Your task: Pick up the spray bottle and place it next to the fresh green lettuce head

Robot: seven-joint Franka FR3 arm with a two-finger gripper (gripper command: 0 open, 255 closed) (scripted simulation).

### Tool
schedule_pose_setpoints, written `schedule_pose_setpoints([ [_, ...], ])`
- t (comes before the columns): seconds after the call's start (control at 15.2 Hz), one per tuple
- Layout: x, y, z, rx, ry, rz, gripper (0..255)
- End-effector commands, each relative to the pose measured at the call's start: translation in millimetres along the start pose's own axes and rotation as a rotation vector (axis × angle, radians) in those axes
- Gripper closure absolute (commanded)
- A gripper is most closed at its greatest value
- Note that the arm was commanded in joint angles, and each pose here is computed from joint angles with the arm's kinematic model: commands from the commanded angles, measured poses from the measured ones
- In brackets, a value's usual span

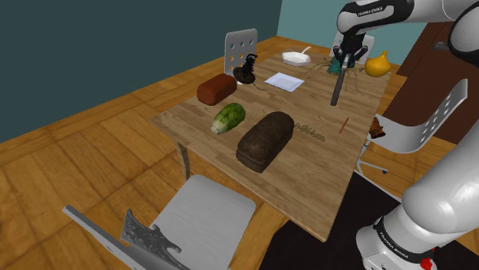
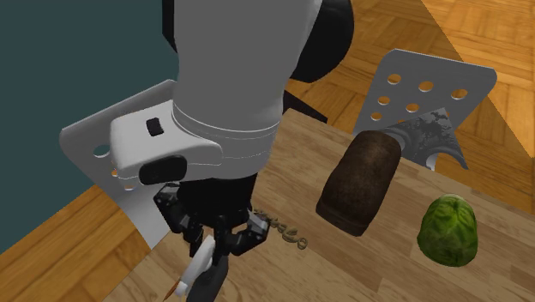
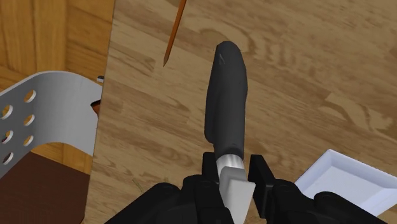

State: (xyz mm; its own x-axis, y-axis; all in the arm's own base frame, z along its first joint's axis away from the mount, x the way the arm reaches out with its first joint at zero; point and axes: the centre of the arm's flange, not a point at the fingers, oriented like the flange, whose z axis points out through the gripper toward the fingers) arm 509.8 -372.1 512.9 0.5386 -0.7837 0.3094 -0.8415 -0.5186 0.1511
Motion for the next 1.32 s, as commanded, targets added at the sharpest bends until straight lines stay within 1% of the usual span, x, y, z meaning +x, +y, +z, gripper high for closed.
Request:
schedule_pose_setpoints([
  [0.0, 2.2, 0.3, -9.6, 0.000, 0.000, 0.000, 255],
  [1.25, 33.3, 15.4, -103.8, 0.000, 0.000, 0.000, 255],
])
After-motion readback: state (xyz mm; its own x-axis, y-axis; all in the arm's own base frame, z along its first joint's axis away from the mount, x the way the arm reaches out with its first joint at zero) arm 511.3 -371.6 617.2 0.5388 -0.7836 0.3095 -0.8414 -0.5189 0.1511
